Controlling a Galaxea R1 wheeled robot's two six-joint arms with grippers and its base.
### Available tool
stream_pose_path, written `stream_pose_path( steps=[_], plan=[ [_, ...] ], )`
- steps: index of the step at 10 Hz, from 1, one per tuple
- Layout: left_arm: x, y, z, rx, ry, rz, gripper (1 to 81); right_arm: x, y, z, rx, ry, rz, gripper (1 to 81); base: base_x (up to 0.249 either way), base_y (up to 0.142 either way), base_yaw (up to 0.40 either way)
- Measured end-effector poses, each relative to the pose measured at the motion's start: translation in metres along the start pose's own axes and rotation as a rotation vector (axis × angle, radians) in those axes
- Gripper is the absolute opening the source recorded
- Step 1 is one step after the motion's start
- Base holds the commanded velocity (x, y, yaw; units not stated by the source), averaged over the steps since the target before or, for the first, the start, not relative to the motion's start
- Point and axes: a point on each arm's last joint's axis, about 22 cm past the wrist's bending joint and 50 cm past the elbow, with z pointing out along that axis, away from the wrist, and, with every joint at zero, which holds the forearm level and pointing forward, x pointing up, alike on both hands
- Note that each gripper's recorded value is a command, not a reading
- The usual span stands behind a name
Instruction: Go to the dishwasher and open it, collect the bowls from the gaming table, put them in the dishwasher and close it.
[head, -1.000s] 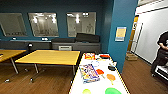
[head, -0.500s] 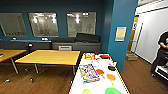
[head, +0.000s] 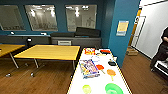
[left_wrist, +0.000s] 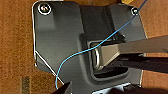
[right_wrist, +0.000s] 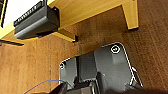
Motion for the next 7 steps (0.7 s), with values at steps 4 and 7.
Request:
stream_pose_path(
  steps=[4, 7],
  plan=[
    [-0.034, 0.012, 0.001, -0.017, -0.079, -0.037, 81.1, 0.096, -0.022, -0.039, 0.001, 0.070, 0.030, 81.1, 0.000, 0.000, 0.000],
    [-0.049, 0.013, 0.000, -0.019, -0.124, -0.056, 81.1, 0.168, -0.033, -0.044, -0.002, 0.104, 0.039, 81.1, 0.000, 0.000, 0.000]
  ],
)
